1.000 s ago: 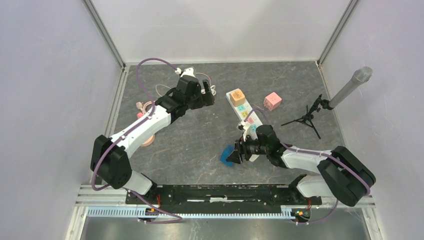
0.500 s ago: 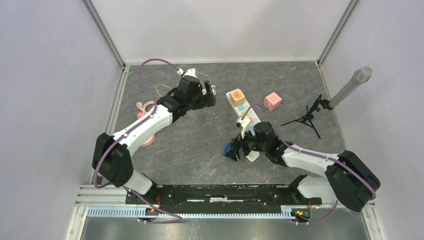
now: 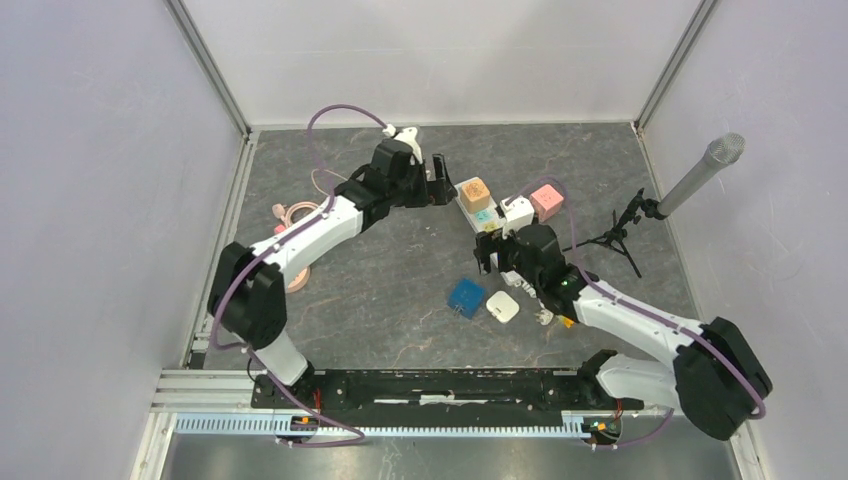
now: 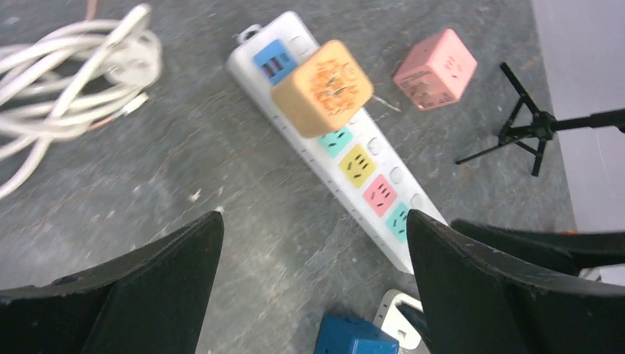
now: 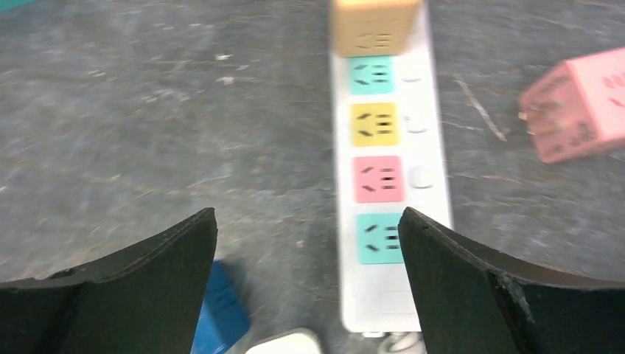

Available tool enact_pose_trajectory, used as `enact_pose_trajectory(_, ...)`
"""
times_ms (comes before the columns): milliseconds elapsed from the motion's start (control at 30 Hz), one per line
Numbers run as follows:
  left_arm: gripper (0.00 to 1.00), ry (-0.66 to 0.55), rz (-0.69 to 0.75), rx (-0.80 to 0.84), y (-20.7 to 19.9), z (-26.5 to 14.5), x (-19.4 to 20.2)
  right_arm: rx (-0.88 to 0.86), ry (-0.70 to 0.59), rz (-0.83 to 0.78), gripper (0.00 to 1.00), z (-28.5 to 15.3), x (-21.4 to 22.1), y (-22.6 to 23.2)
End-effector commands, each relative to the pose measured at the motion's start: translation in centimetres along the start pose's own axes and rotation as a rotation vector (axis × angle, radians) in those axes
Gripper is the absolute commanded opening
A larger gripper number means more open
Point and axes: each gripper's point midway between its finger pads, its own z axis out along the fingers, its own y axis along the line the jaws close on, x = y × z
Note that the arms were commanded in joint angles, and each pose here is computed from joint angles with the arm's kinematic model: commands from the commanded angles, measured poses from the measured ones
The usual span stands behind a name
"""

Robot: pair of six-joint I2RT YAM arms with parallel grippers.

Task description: Pull the plug off the socket

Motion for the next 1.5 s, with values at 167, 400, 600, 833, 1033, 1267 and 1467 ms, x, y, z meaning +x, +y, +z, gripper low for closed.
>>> enact_pose_trajectory(167, 1.0, -0.058, 0.216, 0.223, -6.1, 4.9, -2.7, 0.209, 0.096, -0.048, 0.94, 2.1, 1.5, -6.0)
enact_pose_trajectory(400, 1.0, -0.055, 0.391, 0.301, -6.8, 8.6, -1.9, 0.166, 0.161, 0.012, 0.93, 2.7, 3.7, -6.9)
enact_pose_trajectory(600, 1.0, 0.004, 0.566, 0.312, -5.7, 11.0, -0.2, 0.15, 0.181, 0.065, 0.93, 1.8, 4.8, -6.9)
enact_pose_trajectory(833, 0.97, 0.107, 0.728, 0.35, -4.9, 13.9, 1.6, 0.151, 0.211, 0.165, 0.92, 0.6, 6.1, -6.3)
enact_pose_trajectory(1033, 0.78, 0.247, 0.785, 0.343, -3.6, 15.3, 3.3, 0.152, 0.237, 0.221, 0.89, 0.2, 6.9, -6.0)
enact_pose_trajectory(1267, 0.74, 0.317, 0.838, 0.34, -2.3, 15.7, 4.9, 0.194, 0.261, 0.222, 0.84, 0.7, 6.5, -6.6)
enact_pose_trajectory(1467, 0.58, 0.327, 0.842, 0.336, -2.1, 15.5, 5.0, 0.177, 0.257, 0.12, 0.87, 2.2, 5.7, -7.0)
